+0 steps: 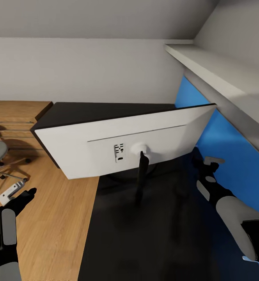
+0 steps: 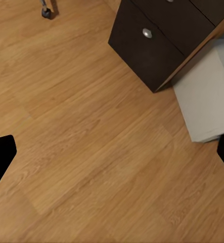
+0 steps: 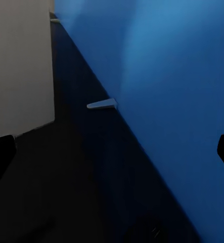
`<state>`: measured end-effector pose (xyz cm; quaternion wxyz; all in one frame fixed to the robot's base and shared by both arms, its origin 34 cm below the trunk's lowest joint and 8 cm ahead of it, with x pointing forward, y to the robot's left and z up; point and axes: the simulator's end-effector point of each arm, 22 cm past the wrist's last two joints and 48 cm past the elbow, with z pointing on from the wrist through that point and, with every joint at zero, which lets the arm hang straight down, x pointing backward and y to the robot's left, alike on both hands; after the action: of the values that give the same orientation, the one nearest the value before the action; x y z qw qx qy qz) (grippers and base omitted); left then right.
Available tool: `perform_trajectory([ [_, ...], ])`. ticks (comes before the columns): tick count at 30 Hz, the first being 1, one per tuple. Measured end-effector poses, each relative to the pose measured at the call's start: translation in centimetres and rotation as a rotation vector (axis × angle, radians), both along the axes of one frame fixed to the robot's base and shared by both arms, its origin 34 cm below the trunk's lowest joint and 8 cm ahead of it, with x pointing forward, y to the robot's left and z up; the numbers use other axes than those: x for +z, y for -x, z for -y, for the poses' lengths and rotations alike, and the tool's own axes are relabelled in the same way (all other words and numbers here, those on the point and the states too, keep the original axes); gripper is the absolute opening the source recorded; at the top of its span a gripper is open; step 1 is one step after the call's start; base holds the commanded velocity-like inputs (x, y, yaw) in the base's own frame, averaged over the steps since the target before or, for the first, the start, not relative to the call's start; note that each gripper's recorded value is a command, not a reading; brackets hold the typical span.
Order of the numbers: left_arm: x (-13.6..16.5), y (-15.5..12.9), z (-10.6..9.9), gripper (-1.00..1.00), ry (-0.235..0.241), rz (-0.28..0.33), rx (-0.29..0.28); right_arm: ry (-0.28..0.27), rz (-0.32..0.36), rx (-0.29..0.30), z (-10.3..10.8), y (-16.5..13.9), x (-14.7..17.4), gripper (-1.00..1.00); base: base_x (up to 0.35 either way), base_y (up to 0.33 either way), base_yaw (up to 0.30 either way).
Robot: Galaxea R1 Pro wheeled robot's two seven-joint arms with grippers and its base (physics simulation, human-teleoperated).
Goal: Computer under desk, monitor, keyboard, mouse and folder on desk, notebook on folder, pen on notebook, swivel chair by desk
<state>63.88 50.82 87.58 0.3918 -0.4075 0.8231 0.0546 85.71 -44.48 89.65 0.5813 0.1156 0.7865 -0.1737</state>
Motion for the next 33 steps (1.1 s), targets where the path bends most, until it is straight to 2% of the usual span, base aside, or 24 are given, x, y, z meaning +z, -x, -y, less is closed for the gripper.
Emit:
perform_trajectory([
  [33,-2.6,0.7,0.0,1.0,0.0,-0.051,0.0,0.001,-0.053,0.001,0.0,0.6,-3.8,1.0,0.0,0.0,0.0],
])
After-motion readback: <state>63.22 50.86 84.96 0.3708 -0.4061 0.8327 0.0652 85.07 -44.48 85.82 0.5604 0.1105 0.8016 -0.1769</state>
